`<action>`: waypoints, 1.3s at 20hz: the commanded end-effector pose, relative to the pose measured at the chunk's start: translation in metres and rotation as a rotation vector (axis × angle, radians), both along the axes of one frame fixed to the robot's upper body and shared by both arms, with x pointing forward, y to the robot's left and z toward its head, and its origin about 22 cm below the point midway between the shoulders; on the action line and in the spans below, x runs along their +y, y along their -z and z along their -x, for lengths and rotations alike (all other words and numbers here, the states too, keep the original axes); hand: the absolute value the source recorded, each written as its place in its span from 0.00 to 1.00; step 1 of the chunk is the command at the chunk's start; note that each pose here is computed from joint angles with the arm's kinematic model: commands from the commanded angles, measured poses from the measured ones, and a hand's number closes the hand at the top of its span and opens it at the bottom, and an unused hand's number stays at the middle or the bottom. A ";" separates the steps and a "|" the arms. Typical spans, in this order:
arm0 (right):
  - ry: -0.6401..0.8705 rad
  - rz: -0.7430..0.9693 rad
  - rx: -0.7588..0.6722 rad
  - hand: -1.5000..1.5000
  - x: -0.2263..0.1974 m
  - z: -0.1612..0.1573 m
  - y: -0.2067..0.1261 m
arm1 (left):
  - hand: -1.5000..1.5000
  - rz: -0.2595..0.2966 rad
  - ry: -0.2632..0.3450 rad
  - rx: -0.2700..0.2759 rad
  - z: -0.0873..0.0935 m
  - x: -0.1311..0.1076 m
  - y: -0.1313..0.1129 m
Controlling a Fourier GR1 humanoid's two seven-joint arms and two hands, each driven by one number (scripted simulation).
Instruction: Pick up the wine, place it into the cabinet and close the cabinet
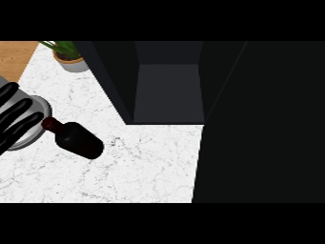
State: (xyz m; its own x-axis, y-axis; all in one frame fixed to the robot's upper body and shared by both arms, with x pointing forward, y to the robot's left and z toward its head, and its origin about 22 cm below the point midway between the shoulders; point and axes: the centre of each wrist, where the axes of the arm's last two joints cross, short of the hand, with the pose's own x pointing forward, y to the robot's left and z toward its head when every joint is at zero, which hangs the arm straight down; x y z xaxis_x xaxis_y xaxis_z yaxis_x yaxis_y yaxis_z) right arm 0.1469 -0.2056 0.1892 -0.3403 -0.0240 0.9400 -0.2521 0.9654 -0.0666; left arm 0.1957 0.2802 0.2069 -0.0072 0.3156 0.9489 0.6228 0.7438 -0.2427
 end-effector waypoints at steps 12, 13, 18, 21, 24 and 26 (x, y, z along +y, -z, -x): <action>0.003 -0.024 -0.041 0.00 0.001 0.022 -0.016 | 0.00 -0.063 -0.126 0.026 -0.054 0.047 0.001; 0.010 0.008 -0.045 0.00 -0.016 0.031 -0.012 | 0.00 -0.046 -0.107 0.014 -0.045 0.048 0.006; 0.019 -0.004 -0.049 0.00 -0.005 0.022 -0.006 | 0.00 -0.077 -0.102 0.086 -0.059 0.069 0.020; -0.004 -0.011 -0.027 0.00 -0.005 0.033 -0.028 | 0.00 -0.079 -0.101 0.123 -0.070 0.064 0.037; 0.003 -0.008 -0.035 0.00 -0.013 0.019 -0.025 | 0.00 -0.109 -0.105 0.134 -0.088 0.076 0.049; -0.010 -0.011 -0.048 0.00 -0.003 0.008 -0.014 | 0.00 -0.130 -0.085 0.156 -0.089 0.070 0.067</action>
